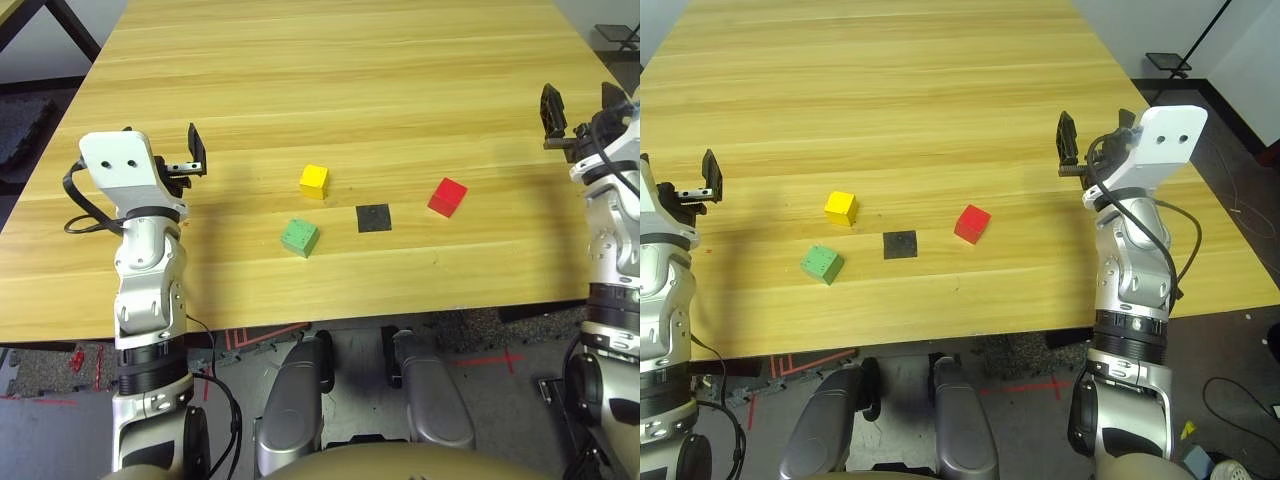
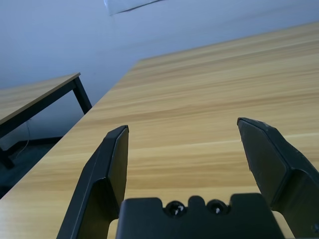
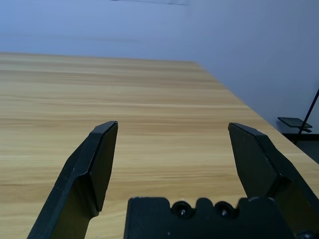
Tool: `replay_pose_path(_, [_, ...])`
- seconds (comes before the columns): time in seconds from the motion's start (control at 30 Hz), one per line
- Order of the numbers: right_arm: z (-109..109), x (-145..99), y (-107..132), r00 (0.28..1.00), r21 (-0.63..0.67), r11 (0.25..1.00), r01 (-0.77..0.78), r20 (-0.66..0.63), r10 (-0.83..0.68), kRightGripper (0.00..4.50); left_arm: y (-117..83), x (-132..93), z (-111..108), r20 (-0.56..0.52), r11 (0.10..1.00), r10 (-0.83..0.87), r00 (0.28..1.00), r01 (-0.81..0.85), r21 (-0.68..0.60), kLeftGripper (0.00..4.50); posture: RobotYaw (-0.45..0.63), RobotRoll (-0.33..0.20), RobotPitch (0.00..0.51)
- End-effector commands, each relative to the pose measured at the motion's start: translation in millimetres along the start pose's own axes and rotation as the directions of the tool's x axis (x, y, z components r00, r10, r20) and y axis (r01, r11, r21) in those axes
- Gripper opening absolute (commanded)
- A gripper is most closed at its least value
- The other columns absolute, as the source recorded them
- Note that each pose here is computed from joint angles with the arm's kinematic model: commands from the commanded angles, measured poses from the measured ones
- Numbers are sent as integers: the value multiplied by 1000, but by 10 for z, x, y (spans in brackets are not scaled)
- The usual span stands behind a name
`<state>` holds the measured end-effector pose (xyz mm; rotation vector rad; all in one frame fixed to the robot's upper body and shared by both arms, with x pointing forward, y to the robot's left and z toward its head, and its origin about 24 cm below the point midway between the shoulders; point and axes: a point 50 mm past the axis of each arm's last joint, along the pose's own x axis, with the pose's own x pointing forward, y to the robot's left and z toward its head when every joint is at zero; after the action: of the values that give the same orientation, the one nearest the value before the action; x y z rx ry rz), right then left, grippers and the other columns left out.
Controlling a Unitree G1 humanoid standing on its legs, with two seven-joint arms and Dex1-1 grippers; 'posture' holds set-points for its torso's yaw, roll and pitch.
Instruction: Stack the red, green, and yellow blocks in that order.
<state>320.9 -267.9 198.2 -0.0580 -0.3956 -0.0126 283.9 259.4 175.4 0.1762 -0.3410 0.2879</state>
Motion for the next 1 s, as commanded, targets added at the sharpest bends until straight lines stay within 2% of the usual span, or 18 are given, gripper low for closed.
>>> replay_pose_path(0.03, [-1, -40, -27, 1000, -11, 1000, 3, -7, -3, 4500, -22, 3, -66, -16, 1000, -10, 1000, 10, 7, 4446, 201, 48, 238])
replay_pose_path(0.13, [-11, -56, -44, 1000, -20, 1000, 2, -13, -2, 4500, -56, -4, -98, -22, 1000, -24, 999, 24, -7, 4446, 194, 51, 243])
replay_pose_path(0.2, [32, -26, 22, 999, -13, 999, -45, -10, 44, 4500, -54, 44, -25, 13, 995, -91, 996, 91, -38, 4446, 194, 50, 249])
replay_pose_path(0.27, [60, -2, 144, 984, 0, 985, -172, -36, 172, 4500, -65, 161, 88, 86, 950, -273, 958, 282, -131, 4446, 214, 51, 247])
replay_pose_path(0.3, [69, -4, 200, 972, 3, 973, -231, -50, 231, 4500, -40, 210, 116, 107, 926, -342, 934, 354, -132, 4446, 231, 51, 241])
replay_pose_path(0.37, [75, -36, 280, 933, 31, 938, -346, -96, 347, 4500, -5, 252, 151, 135, 834, -522, 842, 537, -126, 4446, 238, 49, 235])
replay_pose_path(0.43, [58, -100, 343, 865, 68, 883, -464, -178, 468, 4500, 105, 267, 167, 136, 741, -652, 746, 665, -89, 4446, 231, 29, 235])
replay_pose_path(0.57, [125, -200, 394, 753, 120, 798, -590, -274, 598, 4500, 225, 259, 119, 106, 606, -782, 614, 789, -98, 4446, 210, 21, 244])
replay_pose_path(0.73, [317, -329, 399, 564, 141, 642, -754, -363, 742, 4500, 201, 211, 15, 56, 352, -931, 360, 928, -122, 4446, 183, -2, 245])
replay_pose_path(0.87, [366, -379, 418, 453, 143, 545, -826, -408, 793, 4500, 172, 265, -23, 39, 242, -968, 248, 963, -119, 4446, 171, -15, 237])
replay_pose_path(1.0, [372, -393, 410, 403, 132, 500, -856, -434, 805, 4500, 107, 309, -48, 18, 167, -985, 170, 981, -94, 4446, 164, -19, 232])
